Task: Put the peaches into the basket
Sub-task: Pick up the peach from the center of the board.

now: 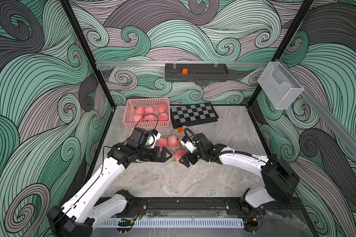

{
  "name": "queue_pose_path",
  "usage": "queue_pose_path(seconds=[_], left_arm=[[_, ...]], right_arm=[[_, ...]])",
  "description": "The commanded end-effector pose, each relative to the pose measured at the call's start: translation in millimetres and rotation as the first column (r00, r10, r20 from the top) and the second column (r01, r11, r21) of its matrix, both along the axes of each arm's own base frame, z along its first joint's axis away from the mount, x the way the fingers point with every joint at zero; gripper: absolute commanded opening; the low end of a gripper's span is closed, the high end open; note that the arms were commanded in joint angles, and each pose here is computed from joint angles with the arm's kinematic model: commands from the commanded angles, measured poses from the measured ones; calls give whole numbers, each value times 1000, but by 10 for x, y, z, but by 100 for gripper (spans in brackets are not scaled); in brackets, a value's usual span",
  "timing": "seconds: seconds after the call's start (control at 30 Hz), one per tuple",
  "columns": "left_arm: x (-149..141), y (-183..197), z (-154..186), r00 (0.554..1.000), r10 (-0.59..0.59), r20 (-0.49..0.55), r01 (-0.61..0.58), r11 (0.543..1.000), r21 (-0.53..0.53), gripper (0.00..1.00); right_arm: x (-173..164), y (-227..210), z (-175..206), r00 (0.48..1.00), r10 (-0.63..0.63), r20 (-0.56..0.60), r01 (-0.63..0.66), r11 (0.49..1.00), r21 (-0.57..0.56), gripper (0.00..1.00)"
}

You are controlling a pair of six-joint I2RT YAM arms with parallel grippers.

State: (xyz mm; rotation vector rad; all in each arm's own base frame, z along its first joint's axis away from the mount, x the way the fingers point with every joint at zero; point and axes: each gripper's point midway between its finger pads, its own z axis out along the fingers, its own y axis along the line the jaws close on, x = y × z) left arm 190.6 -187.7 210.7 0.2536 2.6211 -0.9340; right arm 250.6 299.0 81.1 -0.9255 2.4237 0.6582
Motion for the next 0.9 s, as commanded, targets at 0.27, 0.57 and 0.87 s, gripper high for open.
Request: queue_pose_path(seconds=[0.27,0.57,0.87], left_arm=[[-68,-86,-50,999,-10,-36,7,998,-60,97],[-49,-102,-87,999,0,-38,-3,997,-74,97],[-28,-111,-119,999,7,-43,-11,997,-75,97]], right_arm=[[171,168,-34,999,-40,-1,40,996,79,99],[242,217,-203,998,-50,-31,52,997,58,99],[263,226,-319,997,-52,-52,54,997,55,96]])
